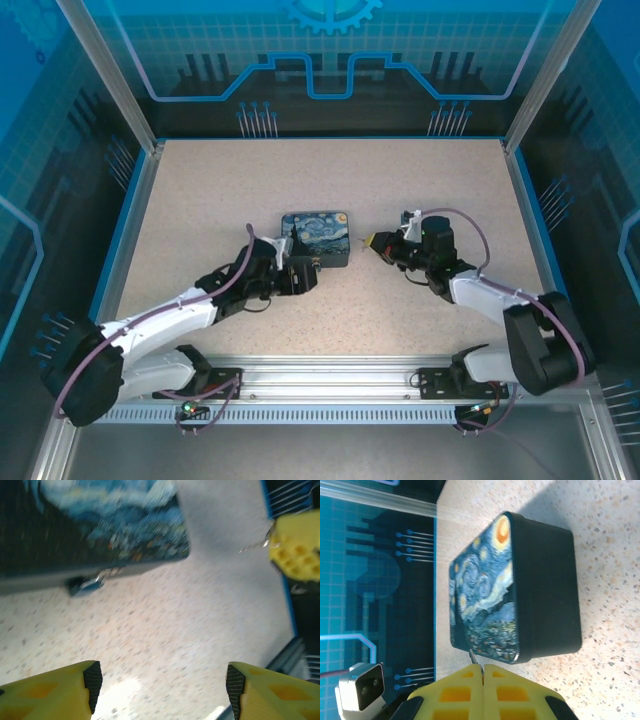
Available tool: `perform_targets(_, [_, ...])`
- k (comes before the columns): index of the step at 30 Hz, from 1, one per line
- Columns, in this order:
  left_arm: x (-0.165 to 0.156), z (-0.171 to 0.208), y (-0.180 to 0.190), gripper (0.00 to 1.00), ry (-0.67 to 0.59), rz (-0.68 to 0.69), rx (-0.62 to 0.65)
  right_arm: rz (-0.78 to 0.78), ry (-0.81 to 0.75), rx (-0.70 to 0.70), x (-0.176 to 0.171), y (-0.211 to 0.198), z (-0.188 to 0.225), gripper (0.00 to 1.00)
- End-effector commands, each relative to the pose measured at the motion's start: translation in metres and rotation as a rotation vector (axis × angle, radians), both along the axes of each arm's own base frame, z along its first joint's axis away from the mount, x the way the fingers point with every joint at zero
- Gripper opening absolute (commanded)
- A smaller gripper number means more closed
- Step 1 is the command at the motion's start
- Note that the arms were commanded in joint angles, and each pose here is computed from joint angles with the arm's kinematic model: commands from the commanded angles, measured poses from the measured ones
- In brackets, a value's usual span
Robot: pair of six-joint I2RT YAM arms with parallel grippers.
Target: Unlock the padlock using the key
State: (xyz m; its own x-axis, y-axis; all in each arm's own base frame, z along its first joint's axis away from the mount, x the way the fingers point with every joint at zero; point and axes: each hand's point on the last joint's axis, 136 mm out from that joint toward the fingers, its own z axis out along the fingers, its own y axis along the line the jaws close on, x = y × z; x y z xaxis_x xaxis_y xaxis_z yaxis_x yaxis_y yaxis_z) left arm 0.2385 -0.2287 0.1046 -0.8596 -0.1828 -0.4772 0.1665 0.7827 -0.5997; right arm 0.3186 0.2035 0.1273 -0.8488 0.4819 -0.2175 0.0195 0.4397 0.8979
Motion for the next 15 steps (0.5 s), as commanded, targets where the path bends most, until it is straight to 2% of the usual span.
perform_targets(1, [0.007,-0.021,0.017,0.69,-0.028,0.068,0.113,0.038,-0.065,0.052,0.016,0.009,0.023,0.0])
perform_targets(15, [0.042,-0.063,-0.005,0.71,-0.128,0.05,0.193,0.097,-0.011,0.078,0.035,0.032,0.027,0.0])
